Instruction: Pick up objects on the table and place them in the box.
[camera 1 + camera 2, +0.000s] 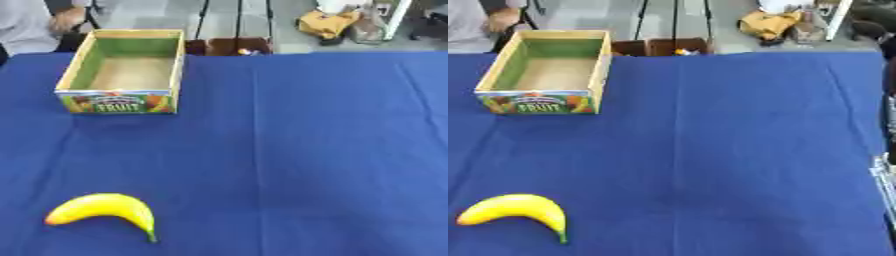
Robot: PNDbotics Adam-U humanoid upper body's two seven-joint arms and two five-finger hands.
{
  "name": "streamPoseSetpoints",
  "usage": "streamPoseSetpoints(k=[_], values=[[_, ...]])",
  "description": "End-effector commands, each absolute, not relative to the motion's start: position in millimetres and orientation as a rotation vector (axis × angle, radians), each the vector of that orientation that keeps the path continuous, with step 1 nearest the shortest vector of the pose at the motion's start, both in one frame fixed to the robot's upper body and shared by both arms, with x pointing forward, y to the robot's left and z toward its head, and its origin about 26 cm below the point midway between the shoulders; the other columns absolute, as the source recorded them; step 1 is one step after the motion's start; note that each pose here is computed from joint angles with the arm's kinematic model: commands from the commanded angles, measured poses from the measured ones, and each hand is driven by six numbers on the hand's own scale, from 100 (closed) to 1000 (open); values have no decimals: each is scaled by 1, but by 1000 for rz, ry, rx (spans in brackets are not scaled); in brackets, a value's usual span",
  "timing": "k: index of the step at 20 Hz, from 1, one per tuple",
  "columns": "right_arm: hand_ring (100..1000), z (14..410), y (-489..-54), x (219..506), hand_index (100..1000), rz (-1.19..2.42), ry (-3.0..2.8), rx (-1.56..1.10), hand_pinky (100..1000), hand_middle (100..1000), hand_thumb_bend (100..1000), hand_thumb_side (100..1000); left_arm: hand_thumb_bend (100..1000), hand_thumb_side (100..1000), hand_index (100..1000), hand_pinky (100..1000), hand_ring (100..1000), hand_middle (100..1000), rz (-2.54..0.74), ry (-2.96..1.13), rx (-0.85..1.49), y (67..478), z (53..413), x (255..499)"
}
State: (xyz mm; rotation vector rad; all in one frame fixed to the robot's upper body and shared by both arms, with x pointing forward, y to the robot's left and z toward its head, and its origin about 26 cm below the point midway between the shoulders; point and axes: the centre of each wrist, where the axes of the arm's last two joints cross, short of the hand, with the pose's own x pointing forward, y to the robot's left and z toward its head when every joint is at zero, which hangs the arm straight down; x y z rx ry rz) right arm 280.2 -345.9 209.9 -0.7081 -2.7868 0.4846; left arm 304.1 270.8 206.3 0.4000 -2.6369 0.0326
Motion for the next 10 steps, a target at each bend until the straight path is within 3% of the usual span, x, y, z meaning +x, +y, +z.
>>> streamPoseSetpoints(k=[1,10], values=[[876,218,-349,278,869,519,-2798,-730,803,767,100,1000,121,1000,847,478,652,703,23,-2661,411,272,214,302],[877,218,-350,278,869,517,-2796,-734,803,767,100,1000,118,1000,851,477,653,706,3,-2658,434,275,216,302]])
